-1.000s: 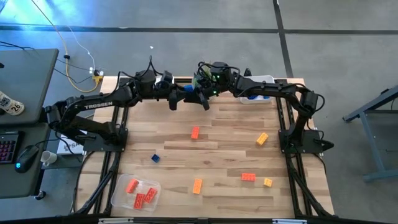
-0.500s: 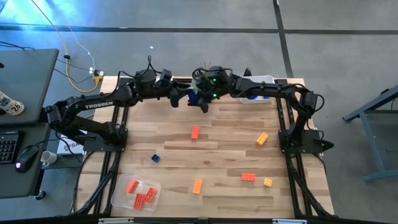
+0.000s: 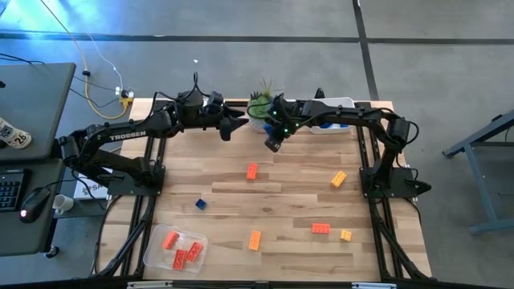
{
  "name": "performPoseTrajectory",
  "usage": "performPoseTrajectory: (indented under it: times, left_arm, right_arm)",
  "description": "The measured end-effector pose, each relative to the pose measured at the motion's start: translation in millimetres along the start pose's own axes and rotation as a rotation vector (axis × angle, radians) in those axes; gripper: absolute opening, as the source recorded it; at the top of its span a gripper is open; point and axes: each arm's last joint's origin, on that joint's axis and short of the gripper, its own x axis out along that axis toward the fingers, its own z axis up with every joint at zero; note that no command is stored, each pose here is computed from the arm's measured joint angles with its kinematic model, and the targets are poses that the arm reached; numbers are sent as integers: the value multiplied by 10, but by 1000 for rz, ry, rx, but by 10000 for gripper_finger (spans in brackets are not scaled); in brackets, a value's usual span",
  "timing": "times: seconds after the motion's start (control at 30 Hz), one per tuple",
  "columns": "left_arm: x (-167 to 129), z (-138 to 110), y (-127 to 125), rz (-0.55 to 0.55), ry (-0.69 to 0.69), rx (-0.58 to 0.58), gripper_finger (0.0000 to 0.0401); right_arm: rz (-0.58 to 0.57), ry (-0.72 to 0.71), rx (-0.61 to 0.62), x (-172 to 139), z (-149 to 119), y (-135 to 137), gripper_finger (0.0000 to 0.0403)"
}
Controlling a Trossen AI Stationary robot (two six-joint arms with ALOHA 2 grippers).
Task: Sort & place blocks by color
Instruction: Put the blue game piece into the right white bin
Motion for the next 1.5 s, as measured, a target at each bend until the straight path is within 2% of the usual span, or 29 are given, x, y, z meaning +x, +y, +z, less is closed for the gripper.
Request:
performPoseTrajectory:
  times: [0.27,0.57,0.73,0.83,1.0,1.23,1.33,1.5]
  left_arm:
    - [0,-1,0,0,1,23,216]
    - [0,-1,1,2,1,55,216]
    - [0,-1,1,2,1,118,216]
    - [0,-1,2,4,0,149,216]
    - [0,-1,2,5,0,181,216]
    - [0,5,18,67,-22,184,216]
    - [-1,7,21,75,-24,183,216]
    - [0,3,23,76,-21,183,216]
  right_arm:
    - [-213,111,0,-16,-132,-81,79]
    - [-433,284,-76,-81,-305,-165,79]
    - [-573,412,-109,-165,-427,-216,79]
    - [-628,431,-115,-263,-491,-263,79]
    - [-665,370,-3,-508,-705,-466,79]
    - [-651,84,214,-818,-807,-811,79]
    - [-644,-24,307,-871,-779,-978,87]
    - [-573,-95,448,-811,-764,-1273,92]
